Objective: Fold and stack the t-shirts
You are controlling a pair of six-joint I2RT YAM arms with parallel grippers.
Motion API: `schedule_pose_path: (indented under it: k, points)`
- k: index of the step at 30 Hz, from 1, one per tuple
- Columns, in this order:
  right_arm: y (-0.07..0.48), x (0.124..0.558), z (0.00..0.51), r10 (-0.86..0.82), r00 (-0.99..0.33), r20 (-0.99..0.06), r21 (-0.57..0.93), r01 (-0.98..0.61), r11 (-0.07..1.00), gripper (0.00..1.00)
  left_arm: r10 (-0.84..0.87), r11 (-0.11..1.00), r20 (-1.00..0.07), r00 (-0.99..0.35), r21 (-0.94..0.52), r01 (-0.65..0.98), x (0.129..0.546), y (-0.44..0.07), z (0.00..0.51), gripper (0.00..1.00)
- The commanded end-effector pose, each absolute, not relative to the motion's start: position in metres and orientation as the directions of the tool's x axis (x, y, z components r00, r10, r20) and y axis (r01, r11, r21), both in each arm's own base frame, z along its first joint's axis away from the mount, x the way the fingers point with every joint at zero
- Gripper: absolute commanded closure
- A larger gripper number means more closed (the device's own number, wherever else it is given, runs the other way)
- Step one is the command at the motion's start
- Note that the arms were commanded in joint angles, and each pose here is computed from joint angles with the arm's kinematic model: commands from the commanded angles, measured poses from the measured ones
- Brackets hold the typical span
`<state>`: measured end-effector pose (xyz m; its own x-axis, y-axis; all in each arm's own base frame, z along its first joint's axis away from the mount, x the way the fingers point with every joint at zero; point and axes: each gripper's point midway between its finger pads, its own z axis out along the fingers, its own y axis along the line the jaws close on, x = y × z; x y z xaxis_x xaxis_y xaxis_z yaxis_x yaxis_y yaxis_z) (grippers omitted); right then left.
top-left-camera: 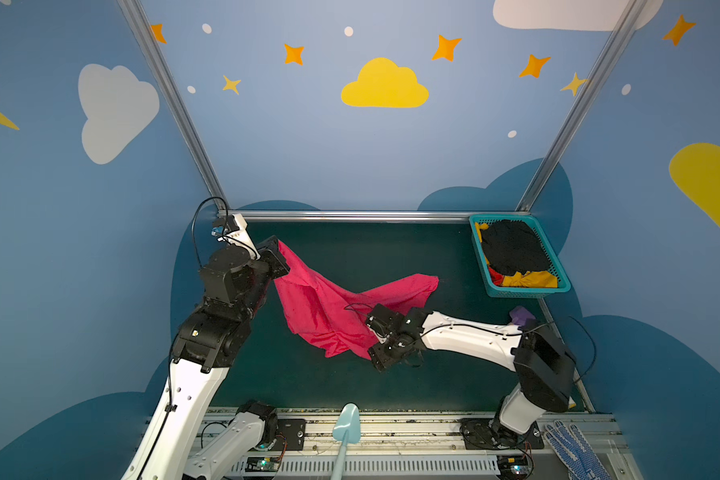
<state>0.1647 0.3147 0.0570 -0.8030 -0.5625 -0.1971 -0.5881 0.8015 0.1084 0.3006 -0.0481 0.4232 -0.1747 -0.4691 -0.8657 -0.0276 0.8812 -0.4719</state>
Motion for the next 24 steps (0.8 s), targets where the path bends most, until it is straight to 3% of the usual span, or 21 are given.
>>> schedule_pose_path:
  k: [1,14,16,24]
  points:
    - [0.321,0.181,0.057,-0.579,-0.781,-0.234,0.032,-0.602,0.798,0.27,-0.472,0.88,-0.87,-0.139,-0.474,-0.025,0.301,-0.045,0.431,0.95]
    - [0.326,0.179,0.03,-0.586,-0.787,-0.193,0.035,-0.602,0.797,0.82,-0.462,0.887,-0.878,-0.125,-0.46,-0.043,0.294,-0.039,0.432,0.95]
    - [0.325,0.177,0.031,-0.58,-0.791,-0.197,0.043,-0.598,0.8,0.99,-0.461,0.887,-0.879,-0.123,-0.459,-0.046,0.294,-0.038,0.432,0.95]
    - [0.316,0.192,0.074,-0.524,-0.812,-0.257,0.11,-0.563,0.819,1.0,-0.448,0.894,-0.885,-0.127,-0.445,-0.055,0.294,-0.037,0.43,0.95]
